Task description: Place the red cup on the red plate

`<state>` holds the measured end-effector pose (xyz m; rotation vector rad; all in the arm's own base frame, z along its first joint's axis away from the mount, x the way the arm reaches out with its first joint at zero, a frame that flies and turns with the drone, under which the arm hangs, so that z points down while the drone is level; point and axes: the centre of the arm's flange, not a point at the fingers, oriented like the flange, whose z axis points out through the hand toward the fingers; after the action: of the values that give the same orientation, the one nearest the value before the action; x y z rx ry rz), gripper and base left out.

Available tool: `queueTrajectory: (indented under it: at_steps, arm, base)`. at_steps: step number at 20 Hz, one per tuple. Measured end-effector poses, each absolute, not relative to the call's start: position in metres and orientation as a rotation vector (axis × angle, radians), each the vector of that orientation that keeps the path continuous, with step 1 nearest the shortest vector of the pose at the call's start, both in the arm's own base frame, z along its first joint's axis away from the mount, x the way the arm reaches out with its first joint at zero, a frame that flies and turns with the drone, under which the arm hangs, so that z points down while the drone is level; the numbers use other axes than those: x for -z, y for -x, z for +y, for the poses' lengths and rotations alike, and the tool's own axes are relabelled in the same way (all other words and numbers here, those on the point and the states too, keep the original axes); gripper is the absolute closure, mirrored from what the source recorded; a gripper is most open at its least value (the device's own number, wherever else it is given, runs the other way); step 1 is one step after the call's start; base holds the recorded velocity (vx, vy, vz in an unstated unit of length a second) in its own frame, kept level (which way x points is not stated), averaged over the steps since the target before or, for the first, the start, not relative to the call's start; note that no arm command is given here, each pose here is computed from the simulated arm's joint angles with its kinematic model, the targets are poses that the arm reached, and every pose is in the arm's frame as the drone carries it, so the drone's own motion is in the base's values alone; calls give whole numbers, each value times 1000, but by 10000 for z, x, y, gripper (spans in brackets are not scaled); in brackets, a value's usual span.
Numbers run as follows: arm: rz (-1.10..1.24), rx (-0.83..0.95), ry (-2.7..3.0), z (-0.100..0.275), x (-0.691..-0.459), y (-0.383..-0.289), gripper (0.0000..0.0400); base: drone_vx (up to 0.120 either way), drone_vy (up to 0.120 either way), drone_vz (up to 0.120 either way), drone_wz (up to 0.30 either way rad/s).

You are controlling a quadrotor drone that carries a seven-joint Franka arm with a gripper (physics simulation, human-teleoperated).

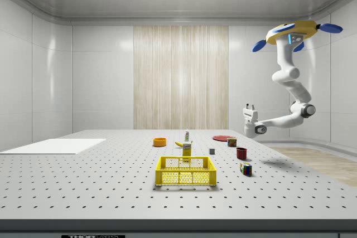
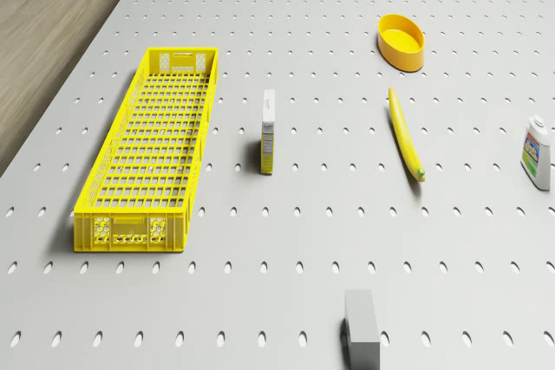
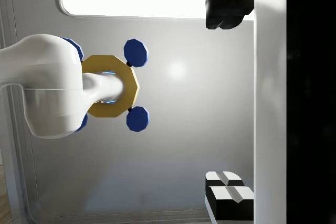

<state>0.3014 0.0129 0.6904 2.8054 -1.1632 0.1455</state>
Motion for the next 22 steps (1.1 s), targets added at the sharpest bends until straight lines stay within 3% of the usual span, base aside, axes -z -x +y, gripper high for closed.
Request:
queueTrajectory:
  at_steps: [6, 11, 16, 19, 22]
  arm:
    - [-1082, -265, -2605, 346, -6849, -3011, 0]
    - [-919, -447, -2205, 709, -6609, -3016, 0]
    - [-627, -656, -1488, 987, -5915, -3038, 0]
    - [-432, -736, -1010, 862, -5435, -3054, 0]
    - [-275, -772, -628, 605, -5134, -3065, 0]
  base:
    - [60, 0, 0, 0]
    - [0, 0, -120, 0]
    - [0, 0, -120, 0]
    - [0, 0, -120, 0]
    - [0, 0, -120, 0]
